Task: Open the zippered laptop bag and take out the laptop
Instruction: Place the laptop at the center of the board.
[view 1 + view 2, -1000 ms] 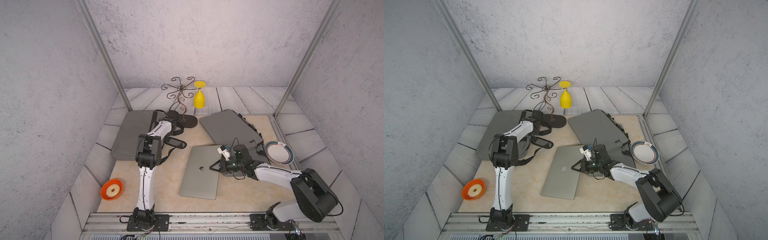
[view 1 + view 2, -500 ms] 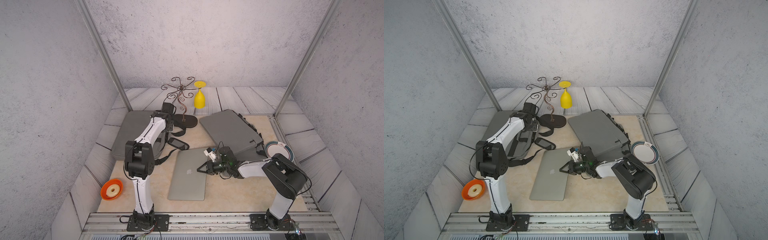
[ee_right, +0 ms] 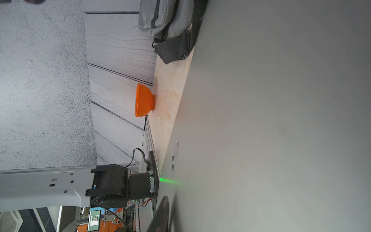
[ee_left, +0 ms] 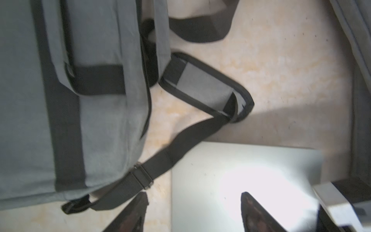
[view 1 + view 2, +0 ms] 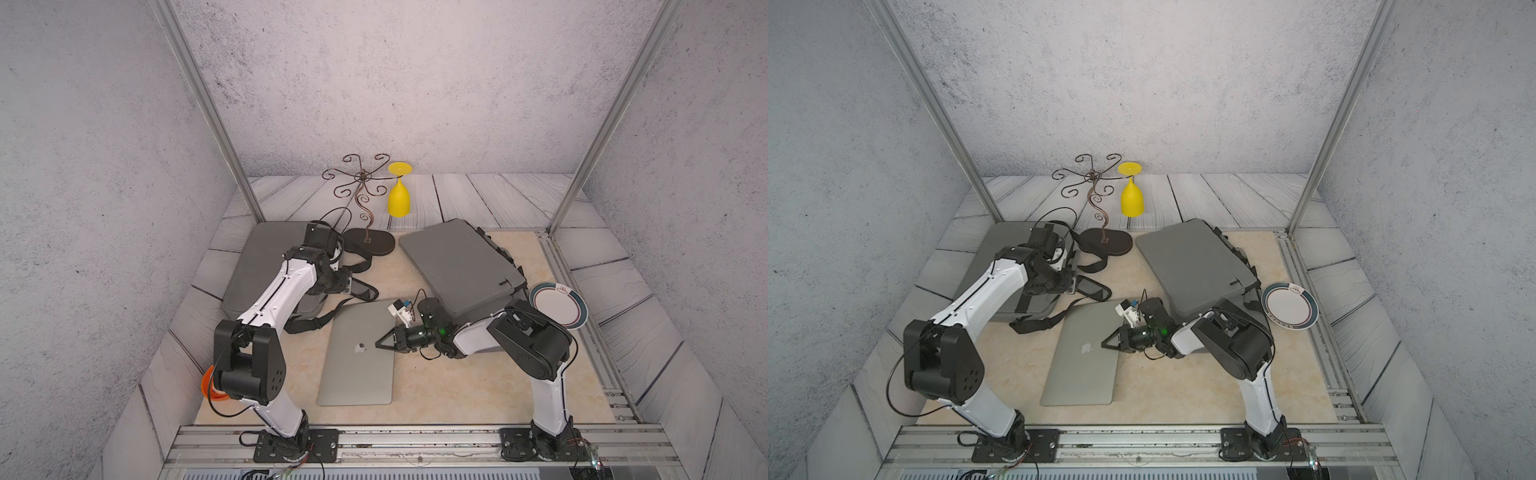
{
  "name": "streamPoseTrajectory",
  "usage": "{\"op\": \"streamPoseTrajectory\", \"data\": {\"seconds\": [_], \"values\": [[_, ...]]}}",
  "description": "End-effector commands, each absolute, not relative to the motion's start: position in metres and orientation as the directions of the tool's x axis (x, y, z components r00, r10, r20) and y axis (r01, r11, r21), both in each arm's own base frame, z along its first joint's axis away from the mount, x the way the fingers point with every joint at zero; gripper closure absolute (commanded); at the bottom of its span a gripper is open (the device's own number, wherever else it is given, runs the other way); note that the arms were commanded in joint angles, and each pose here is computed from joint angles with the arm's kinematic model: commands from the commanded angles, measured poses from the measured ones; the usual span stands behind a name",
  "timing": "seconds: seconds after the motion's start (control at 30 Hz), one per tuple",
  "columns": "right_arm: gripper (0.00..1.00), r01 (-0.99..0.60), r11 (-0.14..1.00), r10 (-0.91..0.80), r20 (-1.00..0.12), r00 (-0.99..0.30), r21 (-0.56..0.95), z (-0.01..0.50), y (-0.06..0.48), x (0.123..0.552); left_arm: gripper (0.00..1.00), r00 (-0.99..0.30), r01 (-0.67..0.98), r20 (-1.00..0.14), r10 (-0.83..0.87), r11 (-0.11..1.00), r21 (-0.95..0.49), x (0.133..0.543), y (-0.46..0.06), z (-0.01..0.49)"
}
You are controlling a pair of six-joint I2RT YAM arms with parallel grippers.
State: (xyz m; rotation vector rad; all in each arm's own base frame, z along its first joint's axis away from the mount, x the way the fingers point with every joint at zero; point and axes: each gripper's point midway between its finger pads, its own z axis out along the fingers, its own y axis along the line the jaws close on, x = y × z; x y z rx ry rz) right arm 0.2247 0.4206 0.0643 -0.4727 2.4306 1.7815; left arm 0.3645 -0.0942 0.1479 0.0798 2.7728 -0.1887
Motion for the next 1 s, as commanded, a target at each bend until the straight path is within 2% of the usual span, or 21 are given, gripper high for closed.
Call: {"op": "streamPoseTrajectory", "data": {"seconds": [0.0, 0.17, 0.5, 0.7, 0.97], "values": [[0.93, -0.397, 0.174, -0.203, -0.361, -0.910, 0.901, 0.081, 0.440, 0.226, 0.25, -0.945, 0.081, -0.327, 0.007, 0.974, -0.214, 0.344, -0.106, 0.148], [0.78, -0.400, 0.188, -0.223, -0.357, -0.907, 0.897, 0.073, 0.445, 0.226, 0.25, -0.953, 0.073, -0.303, -0.001, 0.970, -0.231, 0.324, -0.104, 0.143], [0.74, -0.366, 0.177, -0.222, -0.325, -0.919, 0.914, 0.063, 0.462, 0.223, 0.24, -0.950, 0.063, -0.311, -0.018, 0.967, -0.247, 0.319, -0.103, 0.146], [0.65, -0.370, 0.212, -0.228, -0.322, -0.919, 0.905, 0.052, 0.465, 0.220, 0.24, -0.960, 0.060, -0.279, -0.024, 0.956, -0.287, 0.312, -0.110, 0.138], [0.63, -0.372, 0.223, -0.244, -0.318, -0.916, 0.901, 0.039, 0.476, 0.214, 0.24, -0.970, 0.054, -0.239, -0.033, 0.936, -0.347, 0.311, -0.121, 0.125]]}}
